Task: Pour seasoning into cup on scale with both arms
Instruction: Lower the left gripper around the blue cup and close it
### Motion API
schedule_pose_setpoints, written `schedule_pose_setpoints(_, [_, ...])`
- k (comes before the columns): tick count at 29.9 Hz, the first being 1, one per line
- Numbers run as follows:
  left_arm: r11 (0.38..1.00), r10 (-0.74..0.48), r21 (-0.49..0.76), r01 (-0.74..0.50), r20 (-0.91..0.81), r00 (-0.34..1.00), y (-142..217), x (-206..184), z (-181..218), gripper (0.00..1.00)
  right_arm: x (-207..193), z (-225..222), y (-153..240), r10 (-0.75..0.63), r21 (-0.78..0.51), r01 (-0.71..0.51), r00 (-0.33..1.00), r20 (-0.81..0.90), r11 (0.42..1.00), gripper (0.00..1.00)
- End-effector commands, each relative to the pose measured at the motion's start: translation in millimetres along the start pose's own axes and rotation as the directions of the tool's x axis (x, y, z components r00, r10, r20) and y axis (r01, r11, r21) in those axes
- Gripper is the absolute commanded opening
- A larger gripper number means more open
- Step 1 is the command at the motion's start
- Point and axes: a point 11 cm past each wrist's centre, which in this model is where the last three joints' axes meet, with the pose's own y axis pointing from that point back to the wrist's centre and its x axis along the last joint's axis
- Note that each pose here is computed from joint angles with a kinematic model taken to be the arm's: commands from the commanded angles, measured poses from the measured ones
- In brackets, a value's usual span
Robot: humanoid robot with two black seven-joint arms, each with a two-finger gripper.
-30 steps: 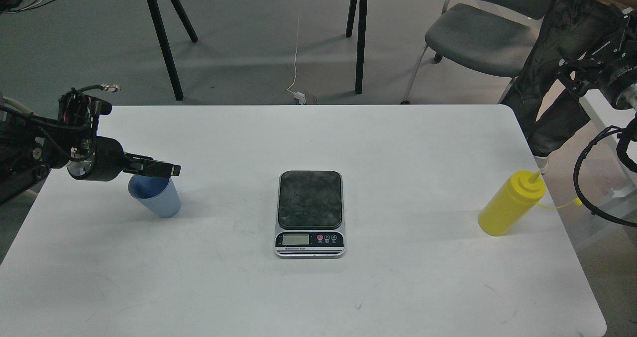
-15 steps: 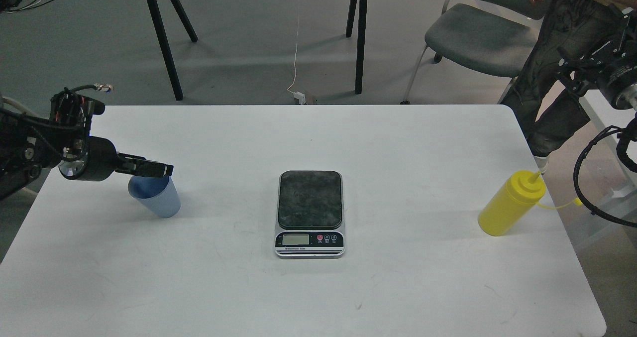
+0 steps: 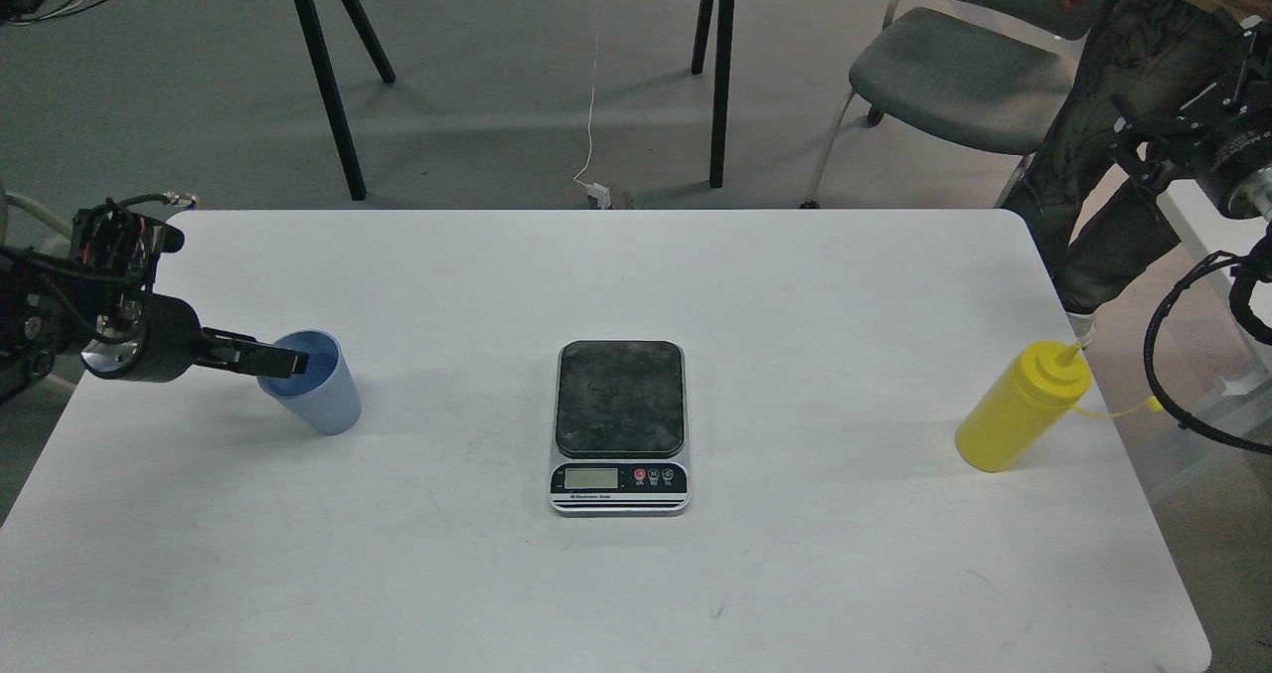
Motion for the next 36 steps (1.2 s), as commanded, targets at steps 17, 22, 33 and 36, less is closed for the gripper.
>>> schedule_pose_setpoints(17, [0.997,-0.078,0.037,0.074,0.118,0.99,-16.6,-19.6,1.9,0.18,0.4,0.0,0.3,0.001,-0.002,-0.001,1.0,-0.003,1.0,1.0])
schedule_pose_setpoints(22, [0.996,-0.083,0.042,0.078,0.14,0.987,-17.9,-18.1,3.5,0.07,-0.1,-0.2,0.1,-0.001,-0.001,0.001,1.0,-0.002,1.0,1.0])
schedule_pose_setpoints(33, [0.997,-0.069,0.045,0.063,0.15,0.986,-14.3,-9.9,3.9,0.05,-2.9,1.2,-0.9,-0.009,-0.003,0.009,1.0,0.0,1.0,1.0])
schedule_pose_setpoints(36, [0.997,-0.075,0.039,0.07,0.157,0.985,-15.5,-11.3,6.3,0.04,-2.9,0.9,-0.9,-0.009,-0.001,0.009,1.0,0.001,1.0,1.0])
